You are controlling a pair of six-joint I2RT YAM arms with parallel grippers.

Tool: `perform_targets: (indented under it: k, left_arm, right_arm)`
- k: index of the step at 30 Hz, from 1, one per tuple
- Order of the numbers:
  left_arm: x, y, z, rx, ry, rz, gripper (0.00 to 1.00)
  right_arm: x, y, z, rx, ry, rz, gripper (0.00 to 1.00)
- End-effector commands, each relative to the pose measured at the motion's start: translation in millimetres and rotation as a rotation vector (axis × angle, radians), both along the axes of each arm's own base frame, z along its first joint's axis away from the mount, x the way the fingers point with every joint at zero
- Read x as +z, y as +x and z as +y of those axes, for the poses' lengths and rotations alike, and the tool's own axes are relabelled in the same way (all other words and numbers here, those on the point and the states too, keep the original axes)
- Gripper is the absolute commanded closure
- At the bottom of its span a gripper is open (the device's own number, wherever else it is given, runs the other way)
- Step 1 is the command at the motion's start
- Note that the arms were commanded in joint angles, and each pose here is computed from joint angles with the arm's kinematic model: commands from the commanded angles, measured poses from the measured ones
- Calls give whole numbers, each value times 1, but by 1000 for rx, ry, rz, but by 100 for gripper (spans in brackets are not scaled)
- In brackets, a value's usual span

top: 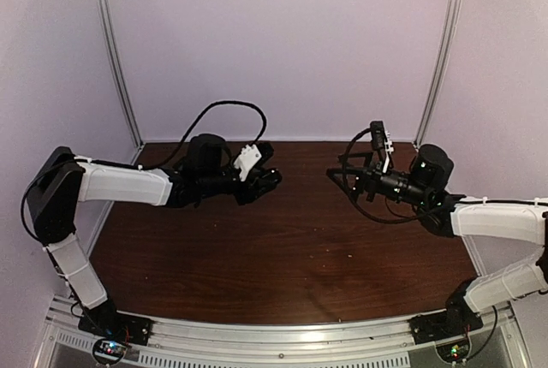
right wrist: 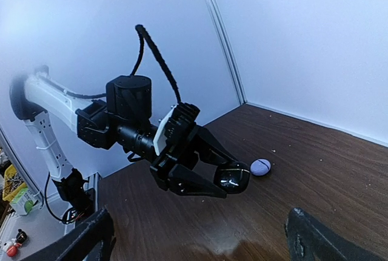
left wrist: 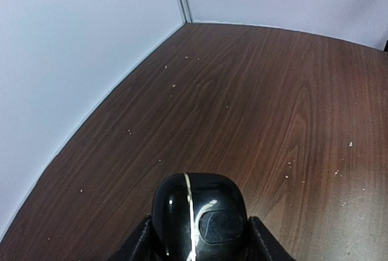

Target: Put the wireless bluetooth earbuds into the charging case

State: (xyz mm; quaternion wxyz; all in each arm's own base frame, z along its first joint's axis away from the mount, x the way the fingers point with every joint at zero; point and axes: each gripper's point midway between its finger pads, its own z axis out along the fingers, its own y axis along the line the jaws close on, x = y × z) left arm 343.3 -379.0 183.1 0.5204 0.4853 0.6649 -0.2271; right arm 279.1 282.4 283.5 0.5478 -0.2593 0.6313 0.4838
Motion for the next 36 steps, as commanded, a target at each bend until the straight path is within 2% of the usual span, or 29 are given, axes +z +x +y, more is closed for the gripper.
perform_targets:
  k: [1, 6, 15, 25, 31, 36]
  left_arm:
    - [-8, 36, -4, 75, -61, 94, 71]
    - [-45, 71, 7, 176, -33, 202, 72]
    - [-100, 111, 34, 324, -7, 365, 73]
    - [-141, 136, 48, 423, 36, 490, 66]
    - [-154, 138, 51, 434, 59, 511, 65]
    - [-158, 139, 48, 424, 67, 528, 56]
  right_arm:
    - [-13, 9, -15, -90, -52, -3, 0]
    - [-21, 8, -20, -102, -61, 13, 0]
    - [-29, 11, -23, -125, -71, 37, 0]
    - [-33, 29, -33, -236, -59, 95, 0]
    - [-35, 41, -44, -331, -53, 122, 0]
    - [-36, 47, -49, -375, -60, 129, 0]
